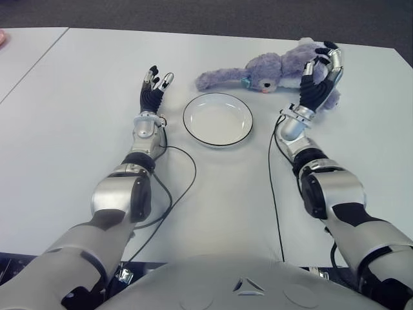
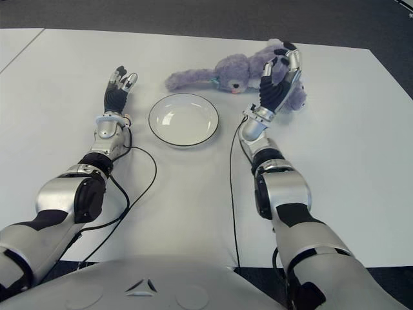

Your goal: Put the doll into the plate.

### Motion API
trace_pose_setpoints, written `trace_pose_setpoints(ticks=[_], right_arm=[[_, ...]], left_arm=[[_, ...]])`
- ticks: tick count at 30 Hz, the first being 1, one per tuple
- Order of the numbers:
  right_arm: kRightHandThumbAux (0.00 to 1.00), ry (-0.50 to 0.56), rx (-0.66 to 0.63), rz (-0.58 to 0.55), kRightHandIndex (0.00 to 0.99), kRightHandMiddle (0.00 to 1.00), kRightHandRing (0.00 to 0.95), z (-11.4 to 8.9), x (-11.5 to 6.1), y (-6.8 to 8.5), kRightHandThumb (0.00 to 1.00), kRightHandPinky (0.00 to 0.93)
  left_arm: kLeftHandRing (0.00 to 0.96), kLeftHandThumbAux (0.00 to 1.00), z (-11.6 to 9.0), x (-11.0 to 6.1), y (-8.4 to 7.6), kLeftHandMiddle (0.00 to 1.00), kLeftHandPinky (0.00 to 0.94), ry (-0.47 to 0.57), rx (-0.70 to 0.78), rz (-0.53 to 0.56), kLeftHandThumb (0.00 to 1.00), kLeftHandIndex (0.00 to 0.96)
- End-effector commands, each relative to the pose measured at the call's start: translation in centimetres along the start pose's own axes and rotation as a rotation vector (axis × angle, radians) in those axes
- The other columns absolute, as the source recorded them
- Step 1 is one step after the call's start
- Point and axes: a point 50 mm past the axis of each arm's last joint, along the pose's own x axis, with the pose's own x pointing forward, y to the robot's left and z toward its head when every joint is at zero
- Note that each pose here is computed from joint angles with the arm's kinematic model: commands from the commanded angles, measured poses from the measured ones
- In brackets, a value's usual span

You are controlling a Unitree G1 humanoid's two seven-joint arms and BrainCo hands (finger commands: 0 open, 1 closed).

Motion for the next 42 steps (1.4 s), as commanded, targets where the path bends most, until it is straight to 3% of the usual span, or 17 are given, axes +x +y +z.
trace_pose_setpoints(ticks=[1, 10, 15, 34, 42], right_arm=[[0.734, -0.056, -0.092, 0.058, 0.409, 0.284, 0.284, -0.1, 1.8, -0.5, 0.677, 0.293], [0.735, -0.152, -0.262, 0.170, 0.406, 0.262, 0.274, -0.1, 4.2, -1.3, 0.669, 0.310], [0.734, -0.159, -0.313, 0.189, 0.404, 0.240, 0.263, -0.3, 4.6, -1.6, 0.667, 0.302], [0.731, -0.031, -0.519, 0.296, 0.404, 0.151, 0.168, -2.4, 5.3, -3.1, 0.674, 0.209], [0.733, 0.036, -0.683, 0.398, 0.406, 0.139, 0.115, -4.2, 4.9, -4.8, 0.670, 0.134]], left_arm=[[0.037, 0.464, -10.0, -6.8, 0.2, 0.031, 0.057, 0.462, -0.006, 0.005, 0.000, 0.043], [0.037, 0.461, -9.9, -6.7, 0.2, 0.032, 0.051, 0.457, -0.007, 0.002, 0.000, 0.041], [0.034, 0.456, -9.9, -6.8, 0.2, 0.027, 0.052, 0.451, -0.005, 0.001, 0.000, 0.031], [0.016, 0.442, -9.9, -6.9, 0.1, 0.011, 0.023, 0.437, -0.005, -0.009, 0.000, 0.006], [0.005, 0.441, -9.9, -6.9, 0.1, 0.006, 0.011, 0.435, -0.016, -0.005, 0.000, 0.007]])
